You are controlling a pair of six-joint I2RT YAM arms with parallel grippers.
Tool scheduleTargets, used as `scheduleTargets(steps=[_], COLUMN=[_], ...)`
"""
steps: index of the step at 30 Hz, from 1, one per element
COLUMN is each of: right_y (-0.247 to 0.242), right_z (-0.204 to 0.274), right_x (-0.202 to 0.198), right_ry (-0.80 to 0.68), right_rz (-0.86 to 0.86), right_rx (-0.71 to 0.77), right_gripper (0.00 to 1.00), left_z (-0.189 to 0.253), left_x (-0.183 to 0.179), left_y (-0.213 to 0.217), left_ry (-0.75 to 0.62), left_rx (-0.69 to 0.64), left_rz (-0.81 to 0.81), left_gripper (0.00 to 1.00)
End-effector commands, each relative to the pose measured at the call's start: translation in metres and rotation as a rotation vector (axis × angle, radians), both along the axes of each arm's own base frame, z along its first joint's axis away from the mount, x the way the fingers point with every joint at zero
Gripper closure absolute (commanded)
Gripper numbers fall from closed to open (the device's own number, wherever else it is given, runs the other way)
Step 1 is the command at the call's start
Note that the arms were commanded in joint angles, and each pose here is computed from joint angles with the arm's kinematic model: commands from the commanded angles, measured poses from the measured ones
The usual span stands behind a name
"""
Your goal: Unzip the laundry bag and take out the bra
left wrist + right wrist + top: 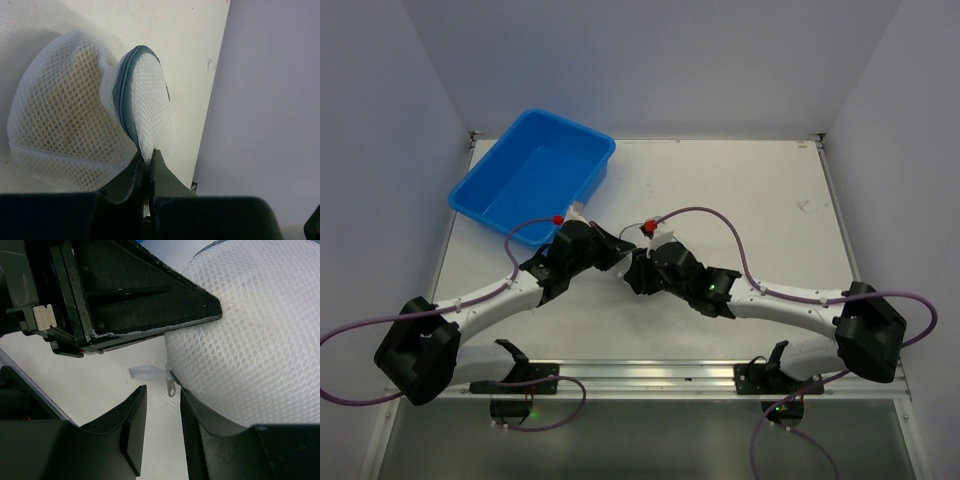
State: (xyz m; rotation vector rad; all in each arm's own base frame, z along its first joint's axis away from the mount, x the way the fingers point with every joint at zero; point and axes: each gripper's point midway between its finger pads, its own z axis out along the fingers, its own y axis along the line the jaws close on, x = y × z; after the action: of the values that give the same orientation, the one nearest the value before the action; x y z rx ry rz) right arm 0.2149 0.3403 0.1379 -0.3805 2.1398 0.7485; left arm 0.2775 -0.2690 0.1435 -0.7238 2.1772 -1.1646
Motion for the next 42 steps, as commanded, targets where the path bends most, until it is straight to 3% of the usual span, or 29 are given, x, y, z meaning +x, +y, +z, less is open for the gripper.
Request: scheduleTargets(steps=[1,22,42], right_y=[0.0,-0.016,-0.003], right_z=[0.029,0.024,0.036], right_x=[0.027,0.04,0.035], right_ry=[-0.081,-0.096,-0.13], right_rz=[-0.12,-0.274,-0.241], right_rx=[0.049,-0.051,-0.076], right_gripper=[0.65,0.7,0.7], left_z=[0.016,0.022,0.032], left_x=[-0.007,0.002,0.012], left_y=[-0.01,-0.013,-0.018], left_ry=[-0.015,0.021,0.015], left_rx=[-0.034,-0.007,-0.004], left_rz=[-0.028,0.039,0.048], left_gripper=[1.0,1.0,1.0])
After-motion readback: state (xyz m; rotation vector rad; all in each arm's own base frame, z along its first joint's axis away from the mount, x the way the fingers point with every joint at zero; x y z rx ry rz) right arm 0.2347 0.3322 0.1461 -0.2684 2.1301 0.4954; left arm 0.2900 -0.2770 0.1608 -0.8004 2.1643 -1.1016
